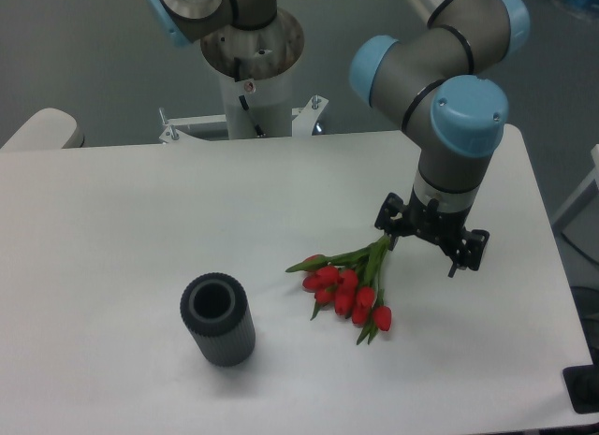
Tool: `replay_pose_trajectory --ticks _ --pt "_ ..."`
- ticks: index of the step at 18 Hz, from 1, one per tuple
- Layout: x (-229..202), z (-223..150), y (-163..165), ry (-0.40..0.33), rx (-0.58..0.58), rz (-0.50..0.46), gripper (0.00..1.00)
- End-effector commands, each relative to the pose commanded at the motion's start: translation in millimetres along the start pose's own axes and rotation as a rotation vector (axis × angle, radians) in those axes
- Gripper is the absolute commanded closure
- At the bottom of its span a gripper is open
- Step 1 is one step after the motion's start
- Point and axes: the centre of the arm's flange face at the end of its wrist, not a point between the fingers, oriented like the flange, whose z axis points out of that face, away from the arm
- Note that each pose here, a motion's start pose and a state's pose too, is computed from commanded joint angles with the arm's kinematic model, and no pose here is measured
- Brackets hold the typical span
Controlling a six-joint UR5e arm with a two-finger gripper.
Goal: Pick up the flowers from the table
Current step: 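Move the open gripper over the tulip stems near the flower heads, then lower the gripper around the tulip stems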
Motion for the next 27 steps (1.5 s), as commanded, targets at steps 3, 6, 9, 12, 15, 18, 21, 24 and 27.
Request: replay_pose_trajectory --ticks 3,6,9,12,15,18,21,24,27 --pt "11 18 9 0.001 -0.001 -0.006 0.0" --pt "28 41 14 -0.003 0.002 -0.003 0.0" --pt "44 55 15 -0.026 0.013 -0.003 0.0" --pt "52 68 18 -0.012 0.013 0.007 0.0" --pt "57 81 21 -0.037 0.021 0.007 0.0" --pt "64 92 21 -0.02 0.016 0.009 0.0" --pt "77 96 7 -0.014 0.017 0.027 0.0" --pt "86 106 -1 -0.014 0.018 0.036 0.0" --pt "82 117 -2 -0.025 0.023 0.038 0.0"
